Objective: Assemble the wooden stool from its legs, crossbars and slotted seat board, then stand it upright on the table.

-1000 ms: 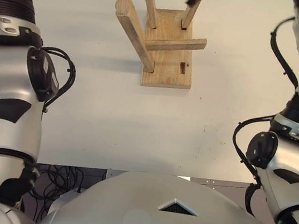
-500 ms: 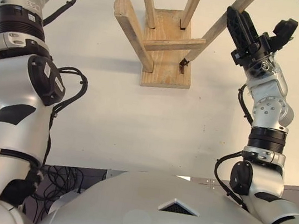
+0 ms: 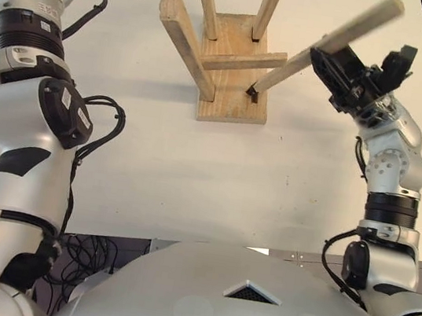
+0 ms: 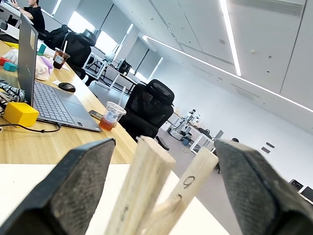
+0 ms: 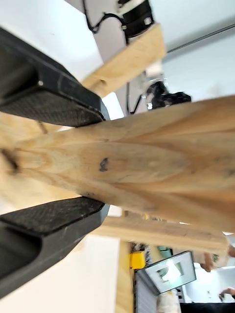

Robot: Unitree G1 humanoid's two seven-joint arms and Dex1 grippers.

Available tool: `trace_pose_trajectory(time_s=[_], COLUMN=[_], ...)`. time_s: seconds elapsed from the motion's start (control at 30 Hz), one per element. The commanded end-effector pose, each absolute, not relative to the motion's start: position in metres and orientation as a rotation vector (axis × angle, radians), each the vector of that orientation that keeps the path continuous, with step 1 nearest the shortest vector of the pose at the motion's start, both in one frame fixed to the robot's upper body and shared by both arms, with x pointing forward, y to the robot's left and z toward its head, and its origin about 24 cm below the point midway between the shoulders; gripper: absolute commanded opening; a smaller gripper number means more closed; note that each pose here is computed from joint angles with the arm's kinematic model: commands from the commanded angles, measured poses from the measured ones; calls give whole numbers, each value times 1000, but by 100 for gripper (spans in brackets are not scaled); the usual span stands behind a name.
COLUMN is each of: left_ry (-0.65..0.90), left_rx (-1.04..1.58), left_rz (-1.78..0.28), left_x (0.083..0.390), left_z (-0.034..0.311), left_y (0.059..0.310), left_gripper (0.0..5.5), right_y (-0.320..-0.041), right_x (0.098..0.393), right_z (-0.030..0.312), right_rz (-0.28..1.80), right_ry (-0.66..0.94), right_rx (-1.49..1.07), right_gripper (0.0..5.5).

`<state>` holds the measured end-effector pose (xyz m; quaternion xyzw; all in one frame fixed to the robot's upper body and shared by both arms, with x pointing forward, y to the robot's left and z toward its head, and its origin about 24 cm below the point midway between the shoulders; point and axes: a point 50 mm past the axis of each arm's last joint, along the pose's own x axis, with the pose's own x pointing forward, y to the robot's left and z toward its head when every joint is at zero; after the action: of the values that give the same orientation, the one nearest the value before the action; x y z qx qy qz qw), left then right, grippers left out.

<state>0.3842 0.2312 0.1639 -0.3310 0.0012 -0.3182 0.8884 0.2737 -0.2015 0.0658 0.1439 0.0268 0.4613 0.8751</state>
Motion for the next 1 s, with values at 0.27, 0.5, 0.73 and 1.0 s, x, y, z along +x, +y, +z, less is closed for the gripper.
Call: trace_pose_trajectory(time_s=[0.27, 0.5, 0.73, 1.0], left_ry=[35, 160, 238, 305], left_rx=[-729, -605, -501, -445], left_rz=[-600, -711, -880, -1060], left_x=[373, 360, 344, 326], left_z=[136, 114, 101, 95], left_y=[233, 208, 176, 152], left_gripper=[372, 372, 372, 372], right_y=[-206, -204, -203, -190], right_x=[303, 319, 309, 299], right_z=[102, 110, 102, 103], right_rz=[1161, 1298, 1457, 1562], right_ry=[227, 284, 416, 520], right_rx=[-31, -251, -340, -196], right_gripper=[202, 202, 201, 201])
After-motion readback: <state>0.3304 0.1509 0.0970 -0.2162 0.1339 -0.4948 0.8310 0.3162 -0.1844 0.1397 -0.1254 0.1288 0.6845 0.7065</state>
